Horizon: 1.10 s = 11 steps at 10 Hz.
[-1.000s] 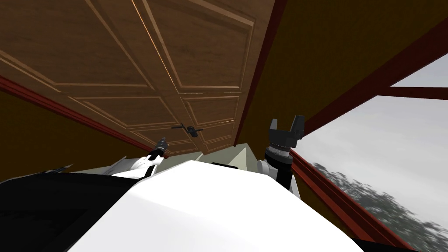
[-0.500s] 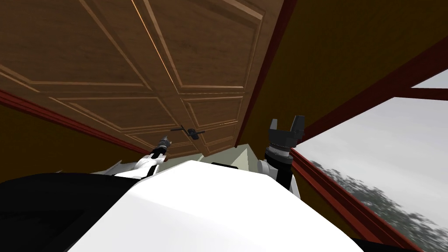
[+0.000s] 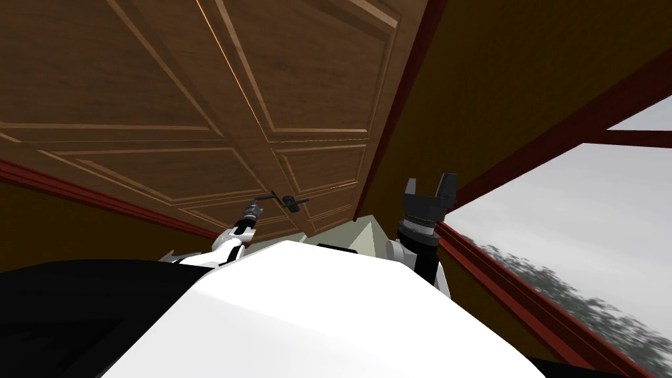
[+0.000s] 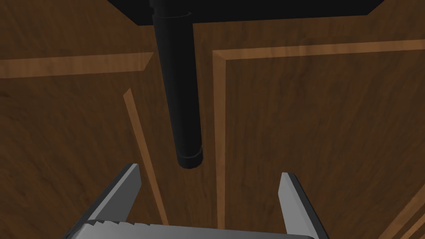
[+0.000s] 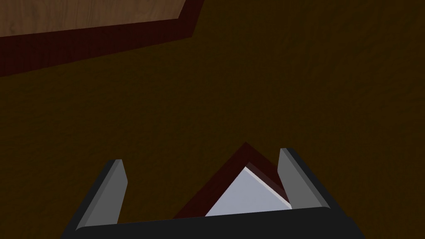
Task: Pull the door open
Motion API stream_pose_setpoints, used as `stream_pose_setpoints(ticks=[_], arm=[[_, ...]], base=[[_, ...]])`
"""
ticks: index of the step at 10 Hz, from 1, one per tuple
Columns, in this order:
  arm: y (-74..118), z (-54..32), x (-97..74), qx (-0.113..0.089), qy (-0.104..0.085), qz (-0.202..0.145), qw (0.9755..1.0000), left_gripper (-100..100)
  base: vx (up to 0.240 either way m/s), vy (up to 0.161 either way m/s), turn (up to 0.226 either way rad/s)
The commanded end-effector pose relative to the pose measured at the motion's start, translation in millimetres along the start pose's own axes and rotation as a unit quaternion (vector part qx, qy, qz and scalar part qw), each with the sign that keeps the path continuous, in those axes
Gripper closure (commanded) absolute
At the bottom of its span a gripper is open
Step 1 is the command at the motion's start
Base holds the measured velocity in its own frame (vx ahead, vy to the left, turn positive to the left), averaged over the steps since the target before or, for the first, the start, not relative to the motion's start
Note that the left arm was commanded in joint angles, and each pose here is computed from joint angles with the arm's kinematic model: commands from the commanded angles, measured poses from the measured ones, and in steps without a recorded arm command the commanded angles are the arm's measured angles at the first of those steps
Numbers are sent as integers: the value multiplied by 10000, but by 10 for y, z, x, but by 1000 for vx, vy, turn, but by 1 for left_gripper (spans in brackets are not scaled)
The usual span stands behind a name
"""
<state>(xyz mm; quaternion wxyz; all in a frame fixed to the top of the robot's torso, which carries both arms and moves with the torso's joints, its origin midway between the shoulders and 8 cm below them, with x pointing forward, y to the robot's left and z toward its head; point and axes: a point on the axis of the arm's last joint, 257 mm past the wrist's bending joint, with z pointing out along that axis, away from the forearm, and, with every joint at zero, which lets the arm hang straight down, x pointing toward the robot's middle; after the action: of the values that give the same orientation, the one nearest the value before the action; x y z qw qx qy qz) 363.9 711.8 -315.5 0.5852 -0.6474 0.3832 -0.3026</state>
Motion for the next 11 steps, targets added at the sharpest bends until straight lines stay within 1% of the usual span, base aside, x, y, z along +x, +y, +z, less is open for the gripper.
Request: stream_pose_setpoints(ticks=[1, 2, 3, 5, 7, 8, 9, 10, 11], arm=[[-2, 22, 29, 35, 24, -5, 10000, -100], [-57, 67, 152, 143, 96, -49, 9998, -100], [-118, 121, 309, 259, 189, -107, 9994, -100], [-59, 101, 286, 196, 161, -115, 9996, -100], [-118, 121, 309, 259, 189, -107, 9994, -100], [-197, 190, 530, 395, 319, -192, 9985, -100], [-365, 231, 588, 572, 395, -165, 9974, -100], [-197, 190, 530, 395, 319, -192, 9985, -100], [-295, 260, 779, 550, 465, -286, 9970, -100]], base=[[-9, 69, 4], [-18, 78, -50], [-23, 125, -153], [-14, 64, -49], [-2, -12, 12], [-20, 30, -214], [-35, 47, -117], [-18, 25, 13], [-27, 49, -177]])
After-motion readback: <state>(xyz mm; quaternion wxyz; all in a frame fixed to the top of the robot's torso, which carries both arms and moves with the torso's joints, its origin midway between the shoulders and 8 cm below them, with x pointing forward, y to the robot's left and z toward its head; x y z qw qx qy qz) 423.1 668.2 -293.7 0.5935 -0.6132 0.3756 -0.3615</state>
